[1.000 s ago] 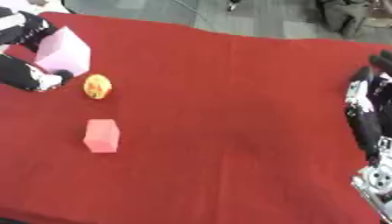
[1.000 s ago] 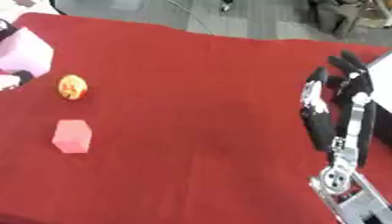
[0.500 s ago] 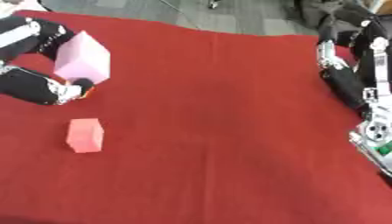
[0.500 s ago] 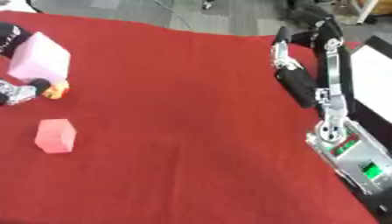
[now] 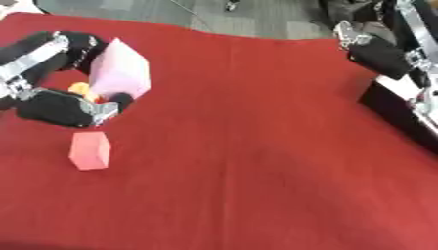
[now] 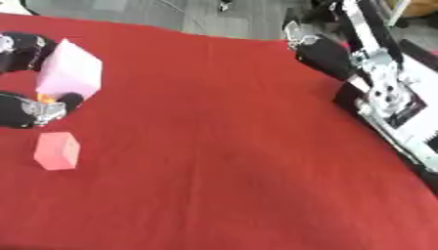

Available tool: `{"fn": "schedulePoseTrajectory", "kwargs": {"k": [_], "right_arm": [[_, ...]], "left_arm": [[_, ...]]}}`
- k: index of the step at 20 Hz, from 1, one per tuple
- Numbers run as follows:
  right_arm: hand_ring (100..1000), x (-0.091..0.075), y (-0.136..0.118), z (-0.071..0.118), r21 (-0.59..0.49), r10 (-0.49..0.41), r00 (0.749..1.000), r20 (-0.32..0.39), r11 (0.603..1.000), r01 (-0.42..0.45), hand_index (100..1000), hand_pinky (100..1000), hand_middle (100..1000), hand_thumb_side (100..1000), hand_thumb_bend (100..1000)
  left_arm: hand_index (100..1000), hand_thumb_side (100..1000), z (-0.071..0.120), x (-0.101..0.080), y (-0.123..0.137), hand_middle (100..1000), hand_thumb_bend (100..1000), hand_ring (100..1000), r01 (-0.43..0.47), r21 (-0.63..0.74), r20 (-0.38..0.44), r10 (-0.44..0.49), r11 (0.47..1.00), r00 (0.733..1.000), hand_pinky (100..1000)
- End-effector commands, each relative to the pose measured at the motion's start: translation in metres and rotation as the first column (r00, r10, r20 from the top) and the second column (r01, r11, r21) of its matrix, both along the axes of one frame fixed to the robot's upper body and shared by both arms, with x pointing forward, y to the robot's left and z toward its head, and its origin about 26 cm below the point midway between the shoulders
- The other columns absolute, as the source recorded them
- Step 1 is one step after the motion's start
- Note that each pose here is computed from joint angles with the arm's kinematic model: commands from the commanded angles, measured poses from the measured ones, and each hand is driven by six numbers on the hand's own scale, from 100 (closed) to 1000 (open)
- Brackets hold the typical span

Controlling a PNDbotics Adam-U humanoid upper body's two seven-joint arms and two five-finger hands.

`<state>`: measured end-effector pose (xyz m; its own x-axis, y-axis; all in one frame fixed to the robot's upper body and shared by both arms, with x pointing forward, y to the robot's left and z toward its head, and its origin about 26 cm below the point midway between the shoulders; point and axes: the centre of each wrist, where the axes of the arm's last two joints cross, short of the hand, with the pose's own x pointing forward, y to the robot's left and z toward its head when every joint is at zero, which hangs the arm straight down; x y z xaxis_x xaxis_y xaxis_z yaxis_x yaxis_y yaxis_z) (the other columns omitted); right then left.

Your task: Pick up the objects with one hand, pass them to the other hand, and then place them into the box on the other side of the table.

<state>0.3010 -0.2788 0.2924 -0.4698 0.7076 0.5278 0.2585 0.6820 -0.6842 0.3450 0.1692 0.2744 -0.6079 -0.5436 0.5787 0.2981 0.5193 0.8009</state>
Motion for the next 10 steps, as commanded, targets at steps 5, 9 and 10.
{"fn": "schedulePoseTrajectory", "kwargs": {"k": [5,9,10], "right_arm": [[742,-0.002,0.026,0.028,-0.204,0.041,0.993,-0.114,0.977,-0.064,842,817,896,376,102],[753,-0.001,0.049,0.029,-0.27,0.057,0.986,-0.159,0.958,-0.099,849,821,901,348,122],[755,-0.001,0.055,0.028,-0.279,0.059,0.984,-0.169,0.955,-0.105,851,822,901,345,128]], "left_arm": [[390,184,-0.009,-0.007,-0.017,544,100,630,0.089,-0.088,0.081,-0.082,0.992,0.993,741],[386,204,-0.024,-0.006,-0.029,533,100,607,0.124,-0.14,0.082,-0.114,0.982,0.99,729],[387,204,-0.027,-0.006,-0.032,533,100,606,0.137,-0.151,0.081,-0.126,0.979,0.989,729]]}}
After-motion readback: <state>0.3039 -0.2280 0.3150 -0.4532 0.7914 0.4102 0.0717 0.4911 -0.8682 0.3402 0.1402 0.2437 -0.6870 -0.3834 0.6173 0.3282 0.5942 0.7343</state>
